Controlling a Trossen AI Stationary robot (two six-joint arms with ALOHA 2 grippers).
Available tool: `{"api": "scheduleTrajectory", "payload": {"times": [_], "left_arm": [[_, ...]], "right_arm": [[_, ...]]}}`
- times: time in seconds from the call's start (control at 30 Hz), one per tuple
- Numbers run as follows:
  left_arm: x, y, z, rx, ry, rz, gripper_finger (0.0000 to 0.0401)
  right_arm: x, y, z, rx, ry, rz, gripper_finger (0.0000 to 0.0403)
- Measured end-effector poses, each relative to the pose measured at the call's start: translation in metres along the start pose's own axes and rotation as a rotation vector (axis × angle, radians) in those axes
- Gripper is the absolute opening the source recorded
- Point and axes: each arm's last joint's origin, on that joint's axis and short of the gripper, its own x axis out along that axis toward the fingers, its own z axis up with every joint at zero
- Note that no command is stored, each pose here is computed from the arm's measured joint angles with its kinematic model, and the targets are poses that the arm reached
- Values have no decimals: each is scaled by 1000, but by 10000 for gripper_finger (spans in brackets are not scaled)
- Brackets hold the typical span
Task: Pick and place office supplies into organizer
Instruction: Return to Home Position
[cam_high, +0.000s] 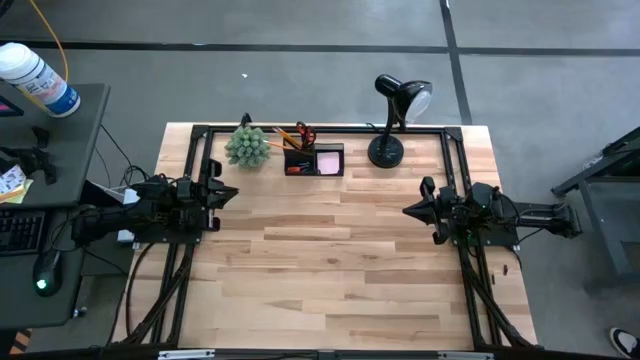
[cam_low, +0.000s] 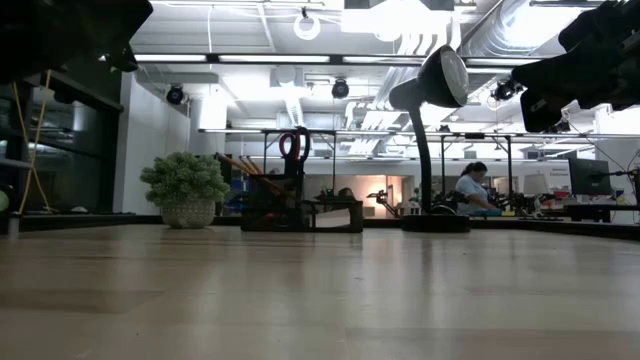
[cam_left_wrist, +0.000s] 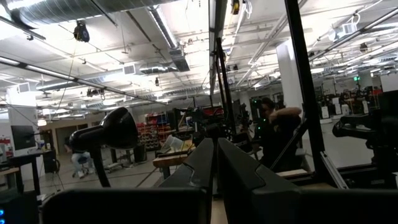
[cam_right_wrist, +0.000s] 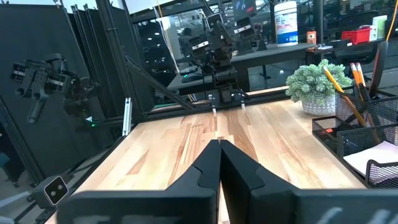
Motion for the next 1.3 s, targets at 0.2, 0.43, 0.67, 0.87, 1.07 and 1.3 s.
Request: {"api": "scheduleTrajectory", "payload": {"times": [0.2,0.43,0.67,0.87,1.07,1.3], "left_arm": [[0,0,0,0,0,0,12],[0,0,0,0,0,0,12],[0,0,0,0,0,0,12],[0,0,0,0,0,0,12],[0,0,0,0,0,0,12],[0,0,0,0,0,0,12]], "right_arm": [[0,0,0,0,0,1,6],[0,0,0,0,0,0,2],[0,0,0,0,0,0,2],[0,0,0,0,0,1,6],[0,0,0,0,0,0,2],[0,0,0,0,0,1,5]]}}
